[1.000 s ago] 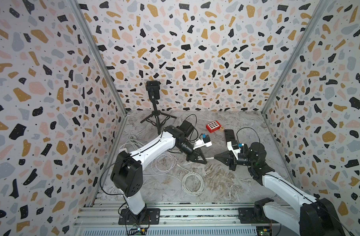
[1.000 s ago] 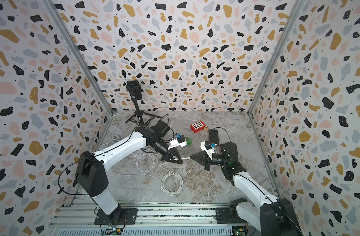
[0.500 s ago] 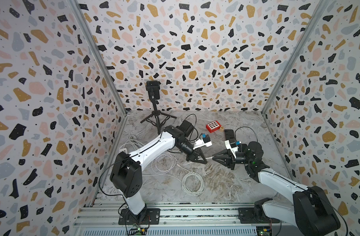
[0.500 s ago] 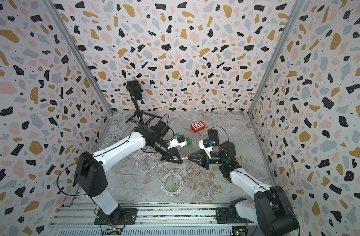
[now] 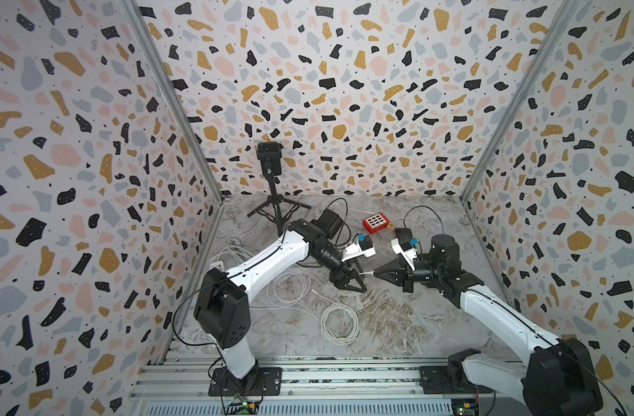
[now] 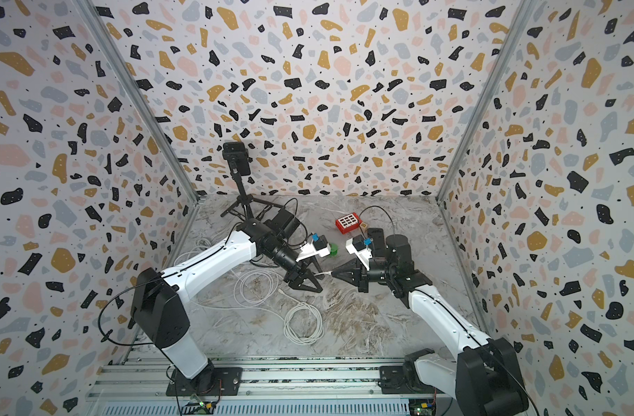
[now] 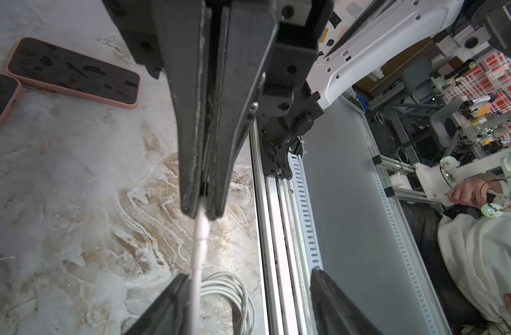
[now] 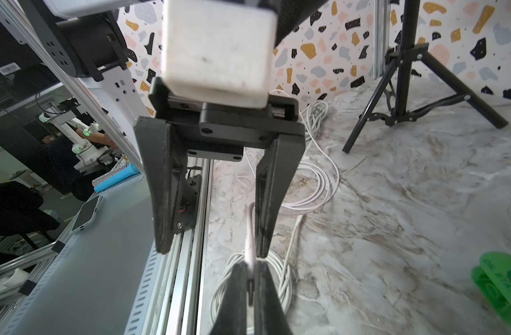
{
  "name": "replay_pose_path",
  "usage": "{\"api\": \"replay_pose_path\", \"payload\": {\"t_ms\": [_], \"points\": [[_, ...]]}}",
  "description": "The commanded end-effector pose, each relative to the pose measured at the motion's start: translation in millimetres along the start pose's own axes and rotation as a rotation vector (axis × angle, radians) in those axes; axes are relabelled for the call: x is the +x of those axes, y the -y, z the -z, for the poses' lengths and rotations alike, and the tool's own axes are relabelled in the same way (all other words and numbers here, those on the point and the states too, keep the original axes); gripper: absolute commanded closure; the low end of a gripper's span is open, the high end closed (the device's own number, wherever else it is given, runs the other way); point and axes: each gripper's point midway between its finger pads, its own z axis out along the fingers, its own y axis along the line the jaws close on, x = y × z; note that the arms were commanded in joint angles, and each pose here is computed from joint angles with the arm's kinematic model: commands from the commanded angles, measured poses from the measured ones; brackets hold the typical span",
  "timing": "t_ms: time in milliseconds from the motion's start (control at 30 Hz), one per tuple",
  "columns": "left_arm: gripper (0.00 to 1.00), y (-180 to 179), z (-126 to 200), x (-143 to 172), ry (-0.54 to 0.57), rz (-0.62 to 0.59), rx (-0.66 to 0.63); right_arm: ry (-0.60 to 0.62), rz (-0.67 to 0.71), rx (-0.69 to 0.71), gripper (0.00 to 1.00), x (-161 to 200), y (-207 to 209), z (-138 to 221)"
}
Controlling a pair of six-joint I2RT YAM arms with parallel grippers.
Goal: Plug the charging cable into the phone
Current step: Pick up the charging cable from the center of the board.
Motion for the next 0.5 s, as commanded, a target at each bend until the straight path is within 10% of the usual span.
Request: {"api": "replay_pose_path", "payload": {"t_ms": [0,333,467], "points": [[0.40,-3.8,-6.8,-5.1,-0.025,-0.035,-0.019,-0.092,-0.107,-0.006,1.00,13.9,-8.2,1.1],[0.58,-0.4,-14.4,-10.6,-0.043,-0.048,0.015,-0.163,-0.210,-0.001,1.00,14.3,-11.6,2.6],[0.88,1.8,-17.6,-9.5,-0.053,-0.057,0.024,-0.180,-0.218,-0.001,1.00,13.6,-13.7,3.8]]}}
